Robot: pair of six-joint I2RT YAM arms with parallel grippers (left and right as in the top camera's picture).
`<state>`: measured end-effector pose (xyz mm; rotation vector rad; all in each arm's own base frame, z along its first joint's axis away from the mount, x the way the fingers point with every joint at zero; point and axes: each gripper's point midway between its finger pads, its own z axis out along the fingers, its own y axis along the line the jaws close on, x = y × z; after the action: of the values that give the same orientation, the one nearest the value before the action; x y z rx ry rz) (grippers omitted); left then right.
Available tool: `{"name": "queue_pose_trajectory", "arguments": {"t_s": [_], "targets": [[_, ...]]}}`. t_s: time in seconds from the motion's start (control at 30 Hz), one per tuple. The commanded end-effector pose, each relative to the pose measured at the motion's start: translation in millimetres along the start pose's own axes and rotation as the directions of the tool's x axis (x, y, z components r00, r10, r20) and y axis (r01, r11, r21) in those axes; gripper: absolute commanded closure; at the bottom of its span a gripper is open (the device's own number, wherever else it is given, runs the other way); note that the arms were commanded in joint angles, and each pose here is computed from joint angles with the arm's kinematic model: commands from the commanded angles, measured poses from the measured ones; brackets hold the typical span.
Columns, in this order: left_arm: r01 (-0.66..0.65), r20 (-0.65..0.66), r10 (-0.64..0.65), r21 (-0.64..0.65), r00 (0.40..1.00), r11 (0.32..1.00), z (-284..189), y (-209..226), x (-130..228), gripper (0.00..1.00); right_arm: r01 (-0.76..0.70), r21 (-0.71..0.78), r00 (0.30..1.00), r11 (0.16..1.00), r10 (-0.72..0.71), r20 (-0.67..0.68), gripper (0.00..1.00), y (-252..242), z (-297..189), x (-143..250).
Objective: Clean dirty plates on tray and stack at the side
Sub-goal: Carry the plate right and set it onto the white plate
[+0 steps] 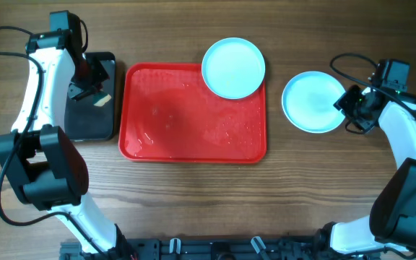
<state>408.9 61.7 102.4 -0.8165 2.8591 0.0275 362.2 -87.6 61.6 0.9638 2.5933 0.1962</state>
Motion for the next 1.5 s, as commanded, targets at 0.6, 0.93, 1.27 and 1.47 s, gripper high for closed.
{"name": "queue_pose_trajectory", "arguments": {"t_s": [0.6,0.93,1.27,1.47], "targets": [[-0.004,-0.009,0.004,0.005,1.000,1.000,3.8,-1.2,-0.1,0.96,0.140,-0.174,0.990,0.975,-0.137,0.027,0.69,208.8,41.0,85.8],[-0.004,-0.010,0.004,0.005,1.000,1.000,3.7,-1.2,0.1,0.96,0.109,-0.159,0.994,0.981,-0.110,0.007,0.79,208.5,56.6,93.6],[-0.005,-0.011,0.005,0.004,1.000,1.000,3.7,-1.0,0.4,0.96,0.102,-0.174,0.984,0.979,-0.125,-0.125,0.80,216.0,87.9,115.8],[-0.005,-0.013,0.005,0.003,1.000,1.000,3.7,-0.8,0.9,0.96,0.123,-0.189,0.970,0.974,-0.158,-0.182,0.95,220.1,88.9,131.2]]}}
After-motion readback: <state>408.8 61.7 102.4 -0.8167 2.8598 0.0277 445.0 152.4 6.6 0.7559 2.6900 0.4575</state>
